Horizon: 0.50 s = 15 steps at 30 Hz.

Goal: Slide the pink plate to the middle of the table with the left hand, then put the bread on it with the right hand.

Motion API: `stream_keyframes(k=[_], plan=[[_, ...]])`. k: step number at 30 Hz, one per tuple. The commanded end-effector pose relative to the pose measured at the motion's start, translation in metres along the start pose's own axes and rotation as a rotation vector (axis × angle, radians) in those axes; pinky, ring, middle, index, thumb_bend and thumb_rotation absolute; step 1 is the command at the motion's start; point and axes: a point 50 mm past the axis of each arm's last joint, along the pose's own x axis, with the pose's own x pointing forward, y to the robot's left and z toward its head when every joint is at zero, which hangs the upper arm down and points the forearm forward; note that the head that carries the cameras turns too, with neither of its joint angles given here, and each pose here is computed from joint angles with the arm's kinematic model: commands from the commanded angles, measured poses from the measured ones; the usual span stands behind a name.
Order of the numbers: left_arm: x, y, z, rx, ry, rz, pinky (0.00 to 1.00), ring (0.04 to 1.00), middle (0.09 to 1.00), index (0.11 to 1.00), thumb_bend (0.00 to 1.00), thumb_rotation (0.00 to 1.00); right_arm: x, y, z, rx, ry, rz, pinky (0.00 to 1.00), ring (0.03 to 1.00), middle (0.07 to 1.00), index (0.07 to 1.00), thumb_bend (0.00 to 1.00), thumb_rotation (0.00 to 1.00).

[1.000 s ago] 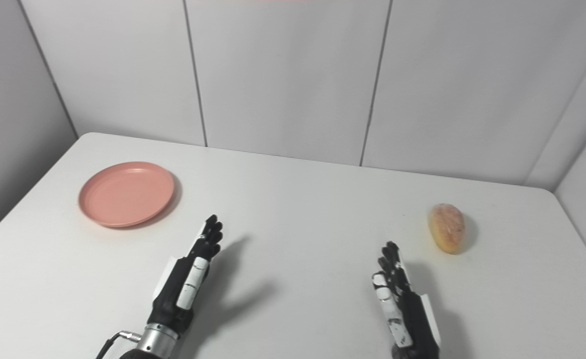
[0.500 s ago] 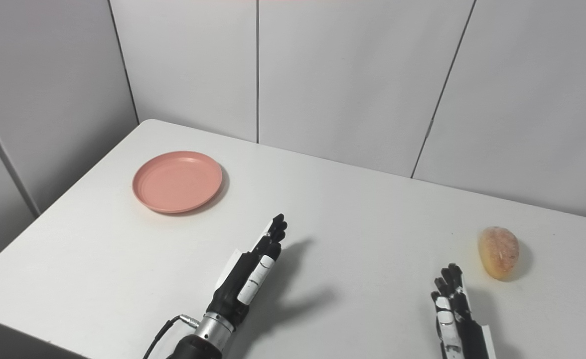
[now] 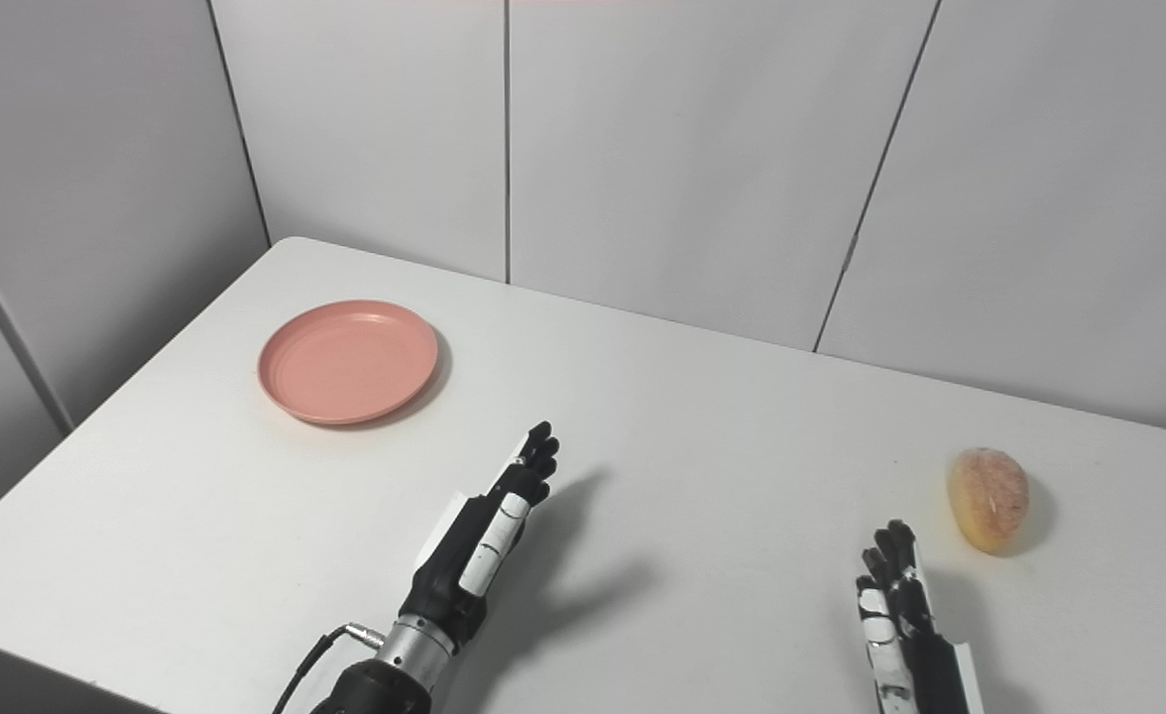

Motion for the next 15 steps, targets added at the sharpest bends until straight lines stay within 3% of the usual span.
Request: stream_keyframes(k=[1,15], plan=[[0.015,0.008,0.026,-0.01,-0.076,-0.006,1.0,1.0,1.0,1.0,0.71,1.0,0.003,-0.003,0.005,-0.019,-0.063,0.006,1.0,1.0,1.0,1.0,0.56,0.8],[0.047,0.064,0.078,0.036,-0.156,0.084,1.0,0.979,0.974,0.956,0.74,1.0,0.003,0.0,0.002,0.001,-0.066,0.008,1.0,1.0,1.0,1.0,0.52,0.75]])
